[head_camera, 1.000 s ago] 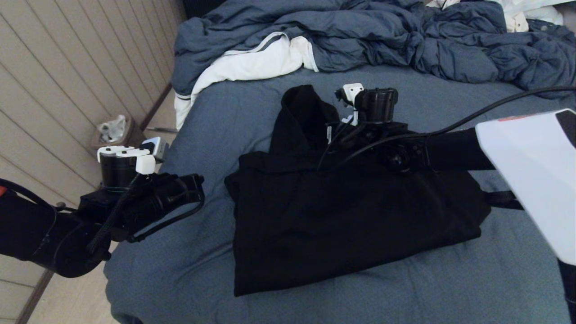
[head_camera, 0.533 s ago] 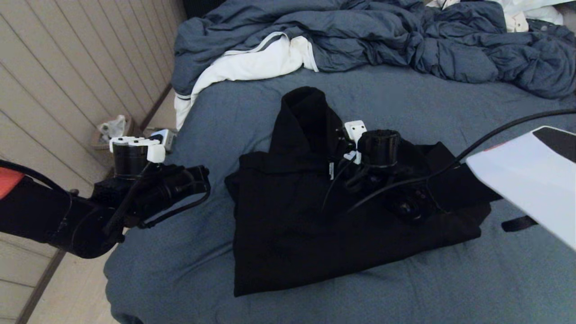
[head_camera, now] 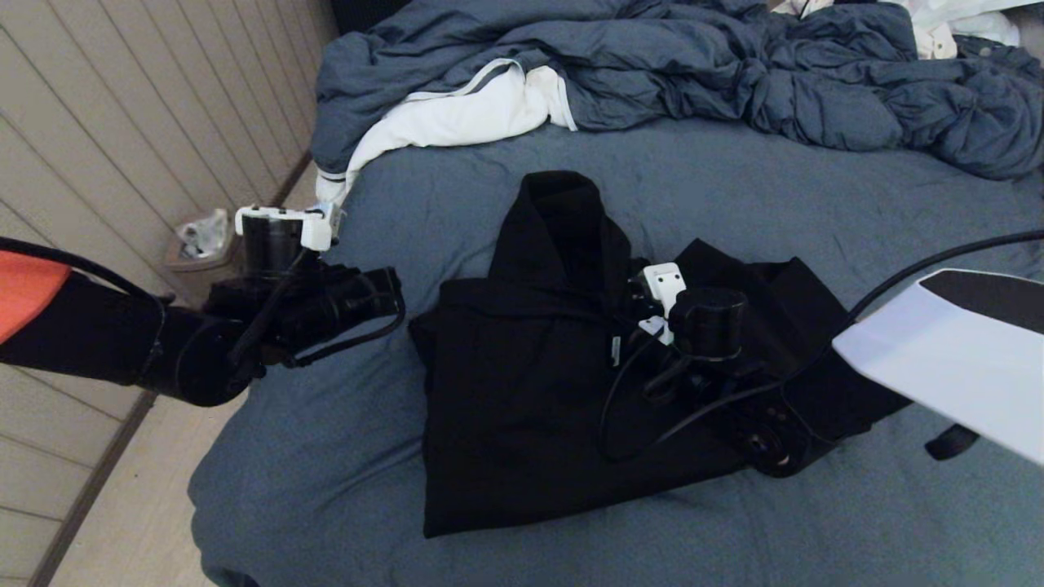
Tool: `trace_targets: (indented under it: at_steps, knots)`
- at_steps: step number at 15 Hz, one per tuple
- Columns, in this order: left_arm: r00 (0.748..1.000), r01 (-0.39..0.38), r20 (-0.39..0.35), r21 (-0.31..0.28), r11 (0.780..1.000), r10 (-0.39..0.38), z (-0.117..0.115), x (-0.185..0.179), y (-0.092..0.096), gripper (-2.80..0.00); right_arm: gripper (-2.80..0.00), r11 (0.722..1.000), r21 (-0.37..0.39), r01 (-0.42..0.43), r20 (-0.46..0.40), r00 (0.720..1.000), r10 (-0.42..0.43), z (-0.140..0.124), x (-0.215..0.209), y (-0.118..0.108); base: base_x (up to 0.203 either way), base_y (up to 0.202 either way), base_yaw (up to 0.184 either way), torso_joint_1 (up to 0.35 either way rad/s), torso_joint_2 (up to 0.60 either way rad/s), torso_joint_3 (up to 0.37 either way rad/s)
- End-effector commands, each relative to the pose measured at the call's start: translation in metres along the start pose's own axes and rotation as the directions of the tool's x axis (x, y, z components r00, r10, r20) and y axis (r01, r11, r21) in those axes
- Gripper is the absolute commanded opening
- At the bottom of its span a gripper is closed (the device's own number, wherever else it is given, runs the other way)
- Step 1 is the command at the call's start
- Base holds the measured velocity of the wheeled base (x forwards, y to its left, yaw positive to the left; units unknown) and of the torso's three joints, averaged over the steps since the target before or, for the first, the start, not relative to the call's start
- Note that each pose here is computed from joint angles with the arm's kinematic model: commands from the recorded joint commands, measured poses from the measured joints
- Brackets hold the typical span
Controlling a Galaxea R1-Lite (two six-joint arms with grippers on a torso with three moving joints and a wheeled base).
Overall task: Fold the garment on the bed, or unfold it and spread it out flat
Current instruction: Fold the black sweatshirt
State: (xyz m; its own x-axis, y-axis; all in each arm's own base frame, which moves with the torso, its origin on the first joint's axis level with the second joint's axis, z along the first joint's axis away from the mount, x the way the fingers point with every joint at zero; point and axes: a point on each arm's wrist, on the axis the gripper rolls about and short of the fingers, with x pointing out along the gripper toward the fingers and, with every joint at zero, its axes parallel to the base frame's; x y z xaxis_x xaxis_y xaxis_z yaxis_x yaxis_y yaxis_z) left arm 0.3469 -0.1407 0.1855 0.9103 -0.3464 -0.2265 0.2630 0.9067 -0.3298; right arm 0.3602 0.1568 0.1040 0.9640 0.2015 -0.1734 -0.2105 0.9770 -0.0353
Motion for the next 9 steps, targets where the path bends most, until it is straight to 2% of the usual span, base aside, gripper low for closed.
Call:
trace_targets:
  at_steps: [1, 4, 7, 9]
  knots:
    - [0.999, 0.034, 0.036, 0.001, 0.999, -0.034, 0.018, 0.005, -0.015, -2.80, -2.80, 1.000, -0.005, 0.001, -0.031, 1.000, -0.001, -0.012, 0.001, 0.000, 0.000, 0.000, 0.000, 0.000, 0.00, 0.000]
    - [0.996, 0.081, 0.033, 0.008, 0.997, -0.081, 0.034, 0.020, -0.042, -2.80, -2.80, 1.000, -0.005, -0.001, -0.032, 0.999, 0.001, -0.014, 0.000, 0.001, 0.000, 0.000, 0.000, 0.000, 0.00, 0.000]
    - [0.992, 0.124, -0.029, 0.023, 0.992, -0.123, 0.013, 0.049, -0.066, -2.80, -2.80, 1.000, -0.007, -0.002, -0.041, 0.999, 0.002, -0.016, -0.001, 0.001, 0.000, 0.000, 0.000, 0.000, 0.00, 0.000]
    - [0.982, 0.182, -0.066, 0.082, 0.980, -0.177, -0.008, 0.060, -0.091, -2.80, -2.80, 1.000, -0.010, -0.010, -0.052, 0.999, 0.009, -0.020, -0.001, 0.005, 0.000, 0.000, 0.000, 0.000, 0.00, 0.000]
